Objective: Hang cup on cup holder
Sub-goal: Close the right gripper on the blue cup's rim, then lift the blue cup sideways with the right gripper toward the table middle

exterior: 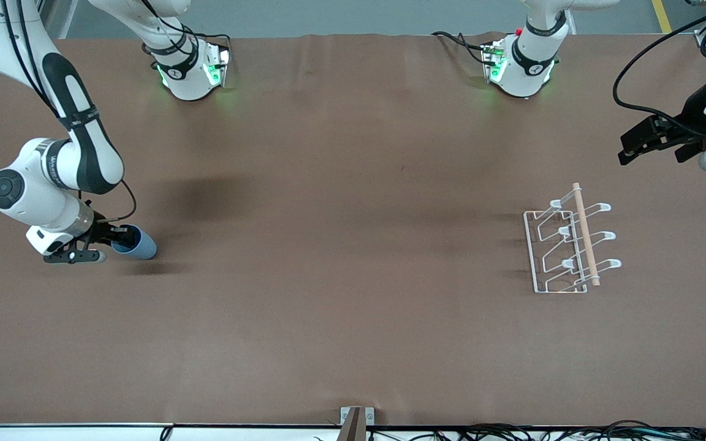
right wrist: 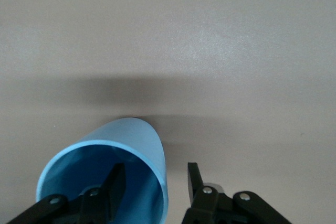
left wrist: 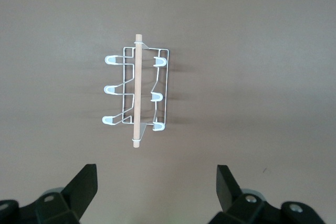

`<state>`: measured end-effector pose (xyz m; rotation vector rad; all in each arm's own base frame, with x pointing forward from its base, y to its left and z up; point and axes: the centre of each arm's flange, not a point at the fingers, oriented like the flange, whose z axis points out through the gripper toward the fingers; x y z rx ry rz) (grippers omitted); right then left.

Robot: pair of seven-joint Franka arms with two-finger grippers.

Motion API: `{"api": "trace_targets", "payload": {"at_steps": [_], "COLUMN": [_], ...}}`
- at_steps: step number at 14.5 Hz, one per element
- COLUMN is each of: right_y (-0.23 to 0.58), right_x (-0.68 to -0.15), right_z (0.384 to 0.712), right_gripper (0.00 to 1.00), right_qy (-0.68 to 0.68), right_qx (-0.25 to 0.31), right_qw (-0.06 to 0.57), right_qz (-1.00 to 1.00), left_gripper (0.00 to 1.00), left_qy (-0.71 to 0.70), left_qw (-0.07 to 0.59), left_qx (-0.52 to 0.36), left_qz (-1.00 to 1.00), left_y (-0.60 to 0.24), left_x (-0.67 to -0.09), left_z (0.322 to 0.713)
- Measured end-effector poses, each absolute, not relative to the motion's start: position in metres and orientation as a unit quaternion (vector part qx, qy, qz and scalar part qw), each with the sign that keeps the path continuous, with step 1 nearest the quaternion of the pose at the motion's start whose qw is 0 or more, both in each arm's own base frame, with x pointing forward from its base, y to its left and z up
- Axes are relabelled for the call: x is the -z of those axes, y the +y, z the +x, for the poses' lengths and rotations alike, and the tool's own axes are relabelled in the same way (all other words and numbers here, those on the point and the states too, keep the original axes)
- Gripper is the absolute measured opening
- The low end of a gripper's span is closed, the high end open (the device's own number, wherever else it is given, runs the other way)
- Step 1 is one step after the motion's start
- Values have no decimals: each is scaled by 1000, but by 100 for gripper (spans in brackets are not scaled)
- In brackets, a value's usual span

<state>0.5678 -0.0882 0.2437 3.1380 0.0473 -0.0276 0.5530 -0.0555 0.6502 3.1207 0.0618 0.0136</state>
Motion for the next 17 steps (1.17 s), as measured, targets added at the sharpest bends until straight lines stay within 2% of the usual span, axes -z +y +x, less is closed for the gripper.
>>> {"api": "trace_targets", "payload": {"at_steps": [1,2,3,6,7,9,14,17], "right_y": [-88,-88,-88,-88,-89,-89,-86,-65], "right_x": [-244,-245,-245,-245,-245,-245,-282,-349], "right_z": [568,569,569,569,569,569,583,590], "right_gripper": [42,42,35,33,26,5,5,5], "right_qy": [14,14,13,13,12,9,5,-21], "right_qx": [8,8,8,5,4,4,25,50], "right_qw": [1,1,0,1,0,-1,-16,-91], "right_qz": [1000,1000,1000,1000,1000,1000,1000,994], "left_gripper": [100,100,100,100,100,100,100,100], "left_qy": [20,20,20,20,20,20,21,23], "left_qw": [10,10,10,10,10,10,10,10], "left_qx": [-4,-4,-4,-4,-4,-4,-5,-5], "left_qz": [1000,1000,1000,1000,1000,1000,1000,1000], "left_y": [-55,-55,-55,-55,-55,-55,-54,-52], "left_x": [-650,-650,-650,-650,-650,-650,-650,-651], "left_z": [553,553,553,553,553,553,553,553]}}
